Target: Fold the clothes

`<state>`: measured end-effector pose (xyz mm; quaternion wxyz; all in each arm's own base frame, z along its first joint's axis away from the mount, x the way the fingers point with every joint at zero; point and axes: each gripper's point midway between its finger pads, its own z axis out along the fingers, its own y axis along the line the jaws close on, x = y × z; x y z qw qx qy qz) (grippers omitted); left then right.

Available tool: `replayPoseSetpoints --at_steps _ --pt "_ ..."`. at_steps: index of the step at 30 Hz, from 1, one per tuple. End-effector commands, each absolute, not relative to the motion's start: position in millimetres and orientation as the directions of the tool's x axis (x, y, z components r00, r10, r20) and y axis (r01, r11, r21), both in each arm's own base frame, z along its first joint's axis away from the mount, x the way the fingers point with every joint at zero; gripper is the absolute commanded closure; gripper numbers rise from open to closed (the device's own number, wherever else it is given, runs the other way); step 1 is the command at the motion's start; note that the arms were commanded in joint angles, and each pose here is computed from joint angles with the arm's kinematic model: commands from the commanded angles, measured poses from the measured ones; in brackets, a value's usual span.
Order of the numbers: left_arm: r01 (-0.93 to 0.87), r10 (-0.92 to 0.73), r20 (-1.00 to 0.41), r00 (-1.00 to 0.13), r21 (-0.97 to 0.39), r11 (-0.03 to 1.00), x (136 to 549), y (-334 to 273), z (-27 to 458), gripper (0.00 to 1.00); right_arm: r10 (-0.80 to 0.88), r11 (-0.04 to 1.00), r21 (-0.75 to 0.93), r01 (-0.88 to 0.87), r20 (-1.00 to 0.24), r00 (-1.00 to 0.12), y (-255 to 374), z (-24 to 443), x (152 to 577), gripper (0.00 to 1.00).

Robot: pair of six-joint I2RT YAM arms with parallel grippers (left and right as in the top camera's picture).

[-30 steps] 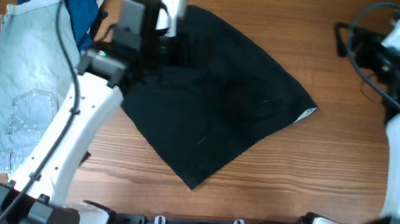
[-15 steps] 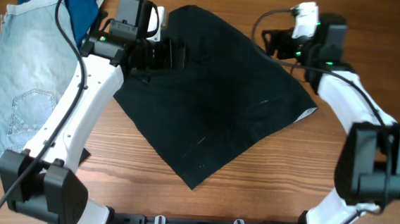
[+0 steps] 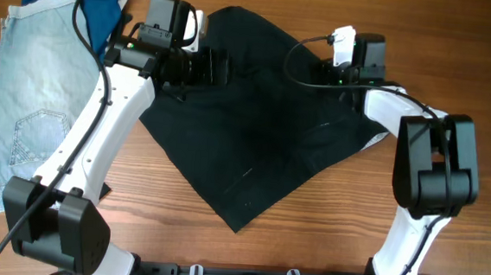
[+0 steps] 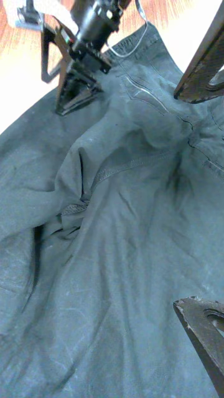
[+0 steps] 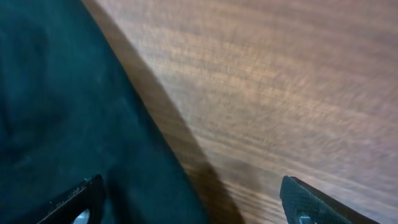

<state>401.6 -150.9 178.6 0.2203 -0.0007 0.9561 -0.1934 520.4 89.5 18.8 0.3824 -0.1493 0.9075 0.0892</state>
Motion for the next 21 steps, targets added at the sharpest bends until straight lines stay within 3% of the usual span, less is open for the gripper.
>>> replayPoseSetpoints --at_steps 1,7,9,12,21 --pt "0.096 -0.064 -0.419 -0.906 -0.350 0.932 403 -150 171 0.00 -0.200 0.923 0.092 -0.373 -0.714 -0.672 100 8 519 0.18" --pt "0.100 -0.061 -0.421 -0.905 -0.350 0.931 403 -151 171 0.00 -0.170 0.928 0.132 -0.349 -0.684 -0.710 100 -4 513 0.48" --pt "0.106 -0.055 -0.422 -0.905 -0.350 0.931 402 -154 171 0.00 -0.130 0.941 0.146 -0.306 -0.677 -0.724 94 -4 514 0.63" --pt "0.119 -0.049 -0.432 -0.901 -0.352 0.929 403 -158 173 0.00 -0.027 0.971 0.160 -0.179 -0.669 -0.743 70 0 520 0.94" --pt "0.138 -0.038 -0.447 -0.894 -0.355 0.925 404 -165 175 0.00 0.374 0.927 0.247 0.282 -0.559 -0.740 -62 21 495 0.96"
